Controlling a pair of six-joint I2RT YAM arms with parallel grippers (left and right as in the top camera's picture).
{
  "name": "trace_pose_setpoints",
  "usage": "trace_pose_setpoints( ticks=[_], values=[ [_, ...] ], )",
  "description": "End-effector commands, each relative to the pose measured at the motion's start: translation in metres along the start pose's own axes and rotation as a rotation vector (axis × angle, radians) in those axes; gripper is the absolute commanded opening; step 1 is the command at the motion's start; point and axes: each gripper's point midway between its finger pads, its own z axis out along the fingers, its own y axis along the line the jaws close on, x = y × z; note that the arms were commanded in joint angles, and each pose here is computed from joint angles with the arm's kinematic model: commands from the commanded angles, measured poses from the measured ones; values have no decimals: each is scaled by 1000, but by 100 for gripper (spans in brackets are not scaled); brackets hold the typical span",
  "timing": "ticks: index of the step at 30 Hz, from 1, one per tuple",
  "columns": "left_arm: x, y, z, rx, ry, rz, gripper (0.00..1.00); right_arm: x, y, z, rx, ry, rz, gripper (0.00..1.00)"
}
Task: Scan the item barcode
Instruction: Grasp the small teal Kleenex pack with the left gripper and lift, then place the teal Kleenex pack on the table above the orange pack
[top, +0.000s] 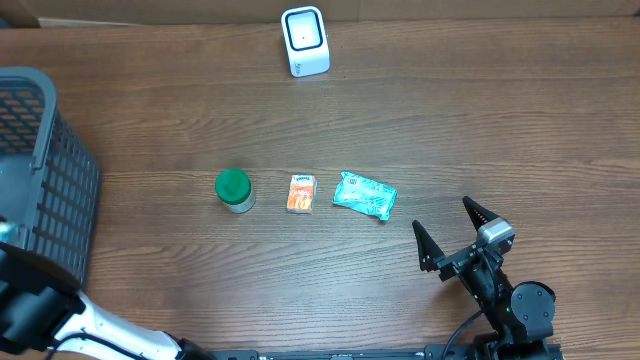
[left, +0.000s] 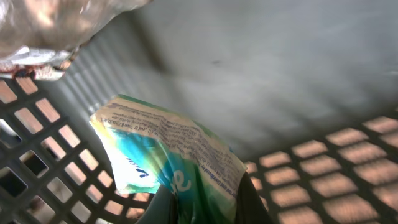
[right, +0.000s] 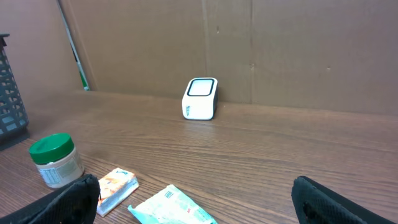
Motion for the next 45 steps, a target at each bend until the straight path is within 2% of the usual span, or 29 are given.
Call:
trace_pose_setpoints(
  ticks=[1,6,11,16,19,28,33,38,45],
  values=[
    [11,-26,-73,111,-194,60,4,2,2,0,-10,-4,5,100],
    [33,-52,-132,241,-350,107,4,2,2,0,-10,-4,5,100],
    [71,-87,-194,449,-481,204,4,2,2,0,-10,-4,5,100],
    [126,-119,-230,561,-531,387,5,2,2,0,-10,-4,5,100],
    [154,-137,-232,582,-509,513,4,2,2,0,-10,-4,5,100],
    [256,-193,-193,570,-264,872,4,2,2,0,-10,-4,5,100],
    [305,-220,-148,476,-156,1041,4,2,2,0,-10,-4,5,100],
    [349,-249,-87,351,-104,1143,4,2,2,0,-10,-4,5,100],
    [393,-290,-29,304,-58,1236,4,2,2,0,-10,-4,5,100]
  ],
)
